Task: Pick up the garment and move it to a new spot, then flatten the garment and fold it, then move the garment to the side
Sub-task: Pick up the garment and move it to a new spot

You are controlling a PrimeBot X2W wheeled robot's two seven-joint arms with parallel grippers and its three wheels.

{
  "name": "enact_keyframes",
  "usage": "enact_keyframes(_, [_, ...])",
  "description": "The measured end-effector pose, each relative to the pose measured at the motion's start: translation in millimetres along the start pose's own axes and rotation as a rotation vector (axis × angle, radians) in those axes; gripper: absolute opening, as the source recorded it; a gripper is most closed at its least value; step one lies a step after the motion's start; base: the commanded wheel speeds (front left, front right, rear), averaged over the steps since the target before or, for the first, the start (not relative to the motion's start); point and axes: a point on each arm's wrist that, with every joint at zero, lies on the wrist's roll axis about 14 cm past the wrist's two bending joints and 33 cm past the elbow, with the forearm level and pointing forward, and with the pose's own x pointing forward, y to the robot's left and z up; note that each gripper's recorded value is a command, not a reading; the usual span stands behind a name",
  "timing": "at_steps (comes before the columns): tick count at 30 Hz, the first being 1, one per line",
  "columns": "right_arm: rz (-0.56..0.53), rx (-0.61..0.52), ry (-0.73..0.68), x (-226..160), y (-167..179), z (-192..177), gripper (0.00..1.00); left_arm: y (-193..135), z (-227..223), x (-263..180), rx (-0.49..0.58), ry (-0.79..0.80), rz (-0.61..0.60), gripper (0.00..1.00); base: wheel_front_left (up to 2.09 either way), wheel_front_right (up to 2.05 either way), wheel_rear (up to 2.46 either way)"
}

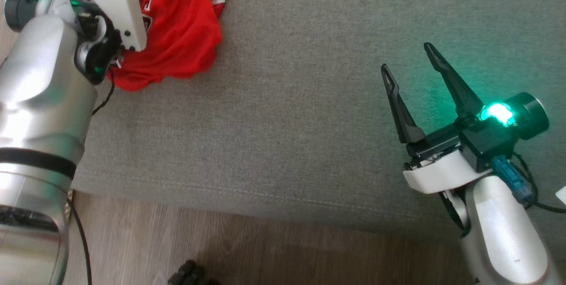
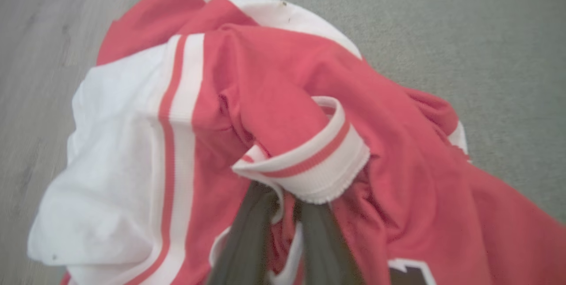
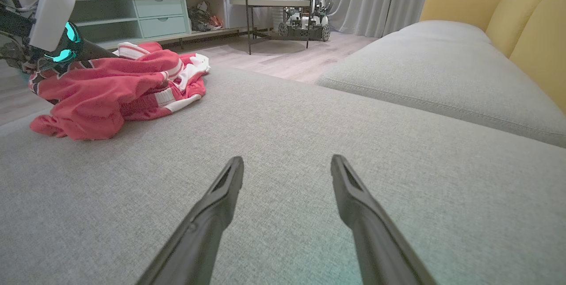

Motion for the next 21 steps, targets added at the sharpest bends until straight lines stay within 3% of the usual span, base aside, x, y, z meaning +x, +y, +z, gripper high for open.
enact_keyframes(7, [-0.019,-0.001,-0.041,-4.6,-0.5,24.9,1.00,-3.2,47.3,-25.1,0.027,-0.247,-0.018,0.00,0.00,0.00,0.00])
enact_keyframes(15, [-0.032,-0.014,-0.105,-19.3,4.1,63.8,1.00,-6.9,118.4,-83.0,0.089,-0.538,-0.037,0.00,0.00,0.00,0.00])
enact_keyframes(21, [-0.068,-0.005,-0.151,-43.0,0.7,91.5,1.00,-46.5,172.7,-130.0,0.158,-0.742,-0.131,0.00,0.00,0.00,0.00])
